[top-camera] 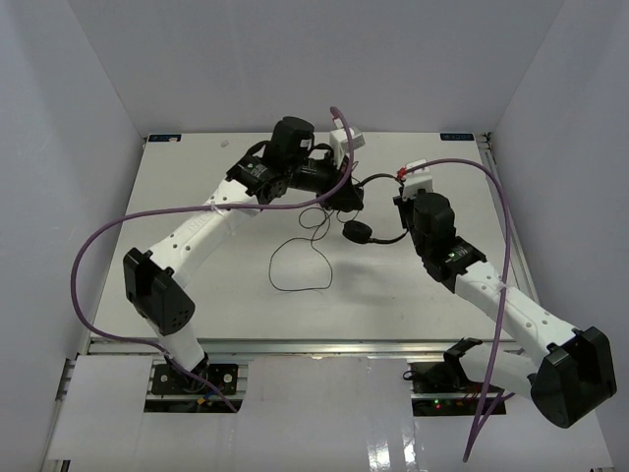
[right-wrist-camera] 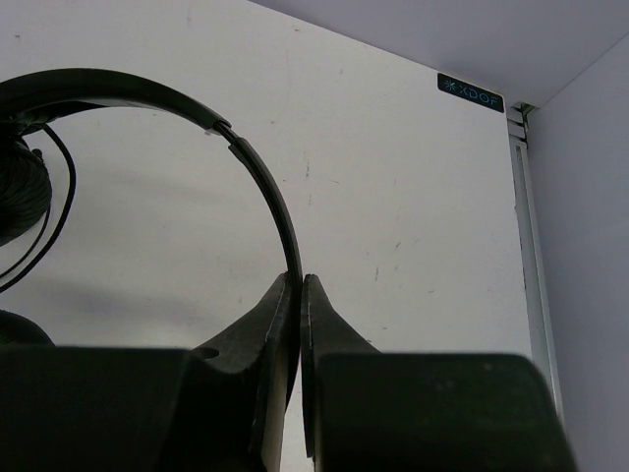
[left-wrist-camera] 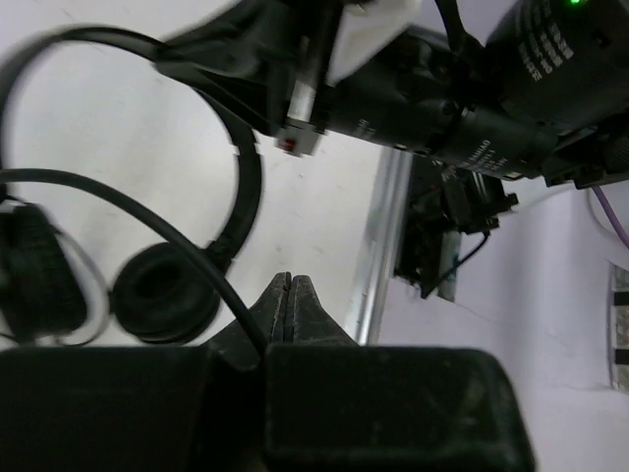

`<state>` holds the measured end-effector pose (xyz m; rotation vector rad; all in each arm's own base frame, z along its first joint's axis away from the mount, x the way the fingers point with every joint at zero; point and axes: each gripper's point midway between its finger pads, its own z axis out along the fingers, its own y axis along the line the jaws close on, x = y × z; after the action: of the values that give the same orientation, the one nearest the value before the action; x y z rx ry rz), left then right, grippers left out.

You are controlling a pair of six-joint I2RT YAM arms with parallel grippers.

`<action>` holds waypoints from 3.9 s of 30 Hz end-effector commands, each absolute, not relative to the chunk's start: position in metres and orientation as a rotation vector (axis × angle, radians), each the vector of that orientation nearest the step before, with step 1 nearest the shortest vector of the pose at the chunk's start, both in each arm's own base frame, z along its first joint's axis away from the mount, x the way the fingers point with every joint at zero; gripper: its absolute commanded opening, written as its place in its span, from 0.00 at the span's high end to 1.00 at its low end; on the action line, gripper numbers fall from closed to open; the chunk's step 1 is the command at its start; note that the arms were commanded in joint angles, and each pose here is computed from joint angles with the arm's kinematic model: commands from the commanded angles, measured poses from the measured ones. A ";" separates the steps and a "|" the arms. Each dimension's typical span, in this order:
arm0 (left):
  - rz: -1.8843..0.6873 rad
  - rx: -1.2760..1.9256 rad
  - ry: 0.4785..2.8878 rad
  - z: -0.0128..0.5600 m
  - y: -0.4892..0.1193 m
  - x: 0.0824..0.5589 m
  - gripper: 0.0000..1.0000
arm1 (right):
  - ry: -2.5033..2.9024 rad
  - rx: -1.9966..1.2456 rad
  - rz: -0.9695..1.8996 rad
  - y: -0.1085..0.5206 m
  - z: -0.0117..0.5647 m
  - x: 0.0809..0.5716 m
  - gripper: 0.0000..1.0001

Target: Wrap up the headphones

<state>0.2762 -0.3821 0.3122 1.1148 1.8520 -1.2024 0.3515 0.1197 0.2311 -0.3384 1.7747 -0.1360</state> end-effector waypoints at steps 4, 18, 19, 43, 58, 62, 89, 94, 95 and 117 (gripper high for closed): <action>-1.368 1.145 1.943 0.290 -0.411 0.227 1.00 | 1.619 -0.073 -0.064 0.120 0.296 0.379 0.92; -1.372 0.940 1.902 0.277 -0.420 0.227 0.98 | 1.576 0.105 0.103 0.134 0.335 0.411 0.92; -1.370 0.919 1.899 0.274 -0.420 0.227 0.98 | 1.583 0.112 0.115 0.136 0.335 0.414 0.92; -1.163 0.879 1.897 0.215 -0.419 0.222 0.88 | 1.655 0.237 0.390 0.134 0.340 0.434 0.92; -1.025 0.862 1.790 0.184 -0.397 0.232 0.78 | 1.696 0.242 0.676 0.135 0.359 0.420 0.92; -1.022 0.876 1.790 0.173 -0.398 0.232 0.78 | 1.692 0.219 0.739 0.139 0.367 0.415 0.92; -0.966 0.814 1.726 0.180 -0.340 0.332 0.88 | 1.518 -0.706 0.893 0.168 0.383 0.314 0.92; -0.921 0.796 1.733 0.190 -0.314 0.354 0.93 | 1.472 -0.951 0.751 0.164 0.357 0.298 0.92; -0.916 0.788 1.730 0.192 -0.309 0.358 0.94 | 1.471 -0.982 0.724 0.163 0.352 0.297 0.92; -1.141 0.899 1.794 0.245 -0.298 0.342 0.92 | 1.528 -1.303 0.097 0.155 0.238 0.319 0.92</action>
<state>0.3486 -0.3051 0.2160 0.8718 1.8100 -1.0896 0.3025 0.1646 0.2464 -1.3053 1.5059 0.2881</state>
